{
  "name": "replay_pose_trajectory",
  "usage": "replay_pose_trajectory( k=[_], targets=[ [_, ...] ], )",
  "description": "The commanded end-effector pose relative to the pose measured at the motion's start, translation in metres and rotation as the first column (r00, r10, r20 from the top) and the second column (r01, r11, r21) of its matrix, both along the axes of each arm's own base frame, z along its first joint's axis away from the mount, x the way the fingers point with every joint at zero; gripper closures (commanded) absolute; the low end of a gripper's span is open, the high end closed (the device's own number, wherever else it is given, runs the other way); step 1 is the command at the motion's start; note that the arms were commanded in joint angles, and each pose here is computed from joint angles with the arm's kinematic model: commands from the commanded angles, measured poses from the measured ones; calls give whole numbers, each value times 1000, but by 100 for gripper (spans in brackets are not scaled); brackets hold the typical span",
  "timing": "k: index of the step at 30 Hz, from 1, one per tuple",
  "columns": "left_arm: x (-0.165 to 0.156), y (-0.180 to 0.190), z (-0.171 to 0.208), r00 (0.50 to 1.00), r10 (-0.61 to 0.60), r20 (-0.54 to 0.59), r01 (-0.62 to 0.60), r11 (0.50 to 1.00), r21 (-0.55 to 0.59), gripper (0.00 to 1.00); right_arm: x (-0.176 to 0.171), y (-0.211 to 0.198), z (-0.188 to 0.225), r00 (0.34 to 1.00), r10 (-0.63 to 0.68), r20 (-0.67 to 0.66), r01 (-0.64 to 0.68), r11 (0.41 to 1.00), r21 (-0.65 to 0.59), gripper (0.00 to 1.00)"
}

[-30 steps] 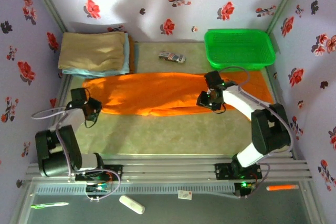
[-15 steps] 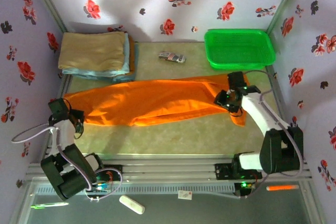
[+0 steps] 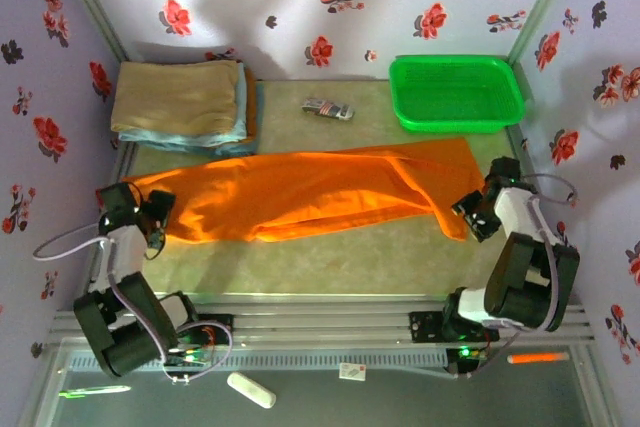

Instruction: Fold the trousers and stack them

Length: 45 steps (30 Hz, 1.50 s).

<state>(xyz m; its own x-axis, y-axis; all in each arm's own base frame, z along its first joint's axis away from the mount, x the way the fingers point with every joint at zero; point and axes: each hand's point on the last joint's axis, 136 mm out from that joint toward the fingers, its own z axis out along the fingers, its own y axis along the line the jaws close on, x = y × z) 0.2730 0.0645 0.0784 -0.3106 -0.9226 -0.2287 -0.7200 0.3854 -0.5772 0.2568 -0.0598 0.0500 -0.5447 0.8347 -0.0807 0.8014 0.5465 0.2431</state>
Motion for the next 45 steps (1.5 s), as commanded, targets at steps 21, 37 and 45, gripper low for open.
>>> replay_pose_trajectory(
  k=[21,37,45],
  targets=[
    [13,-77,28,930,-342,132,343,939,15,11,157,-49,-24,969,174,-174,-204,963,-177,51],
    [13,-79,27,930,-341,139,343,939,9,12,165,-43,-18,963,206,-176,-237,955,-180,88],
    [15,-79,31,929,-339,148,342,940,9,12,175,-46,70,983,183,-15,-177,918,-356,95]
  ],
)
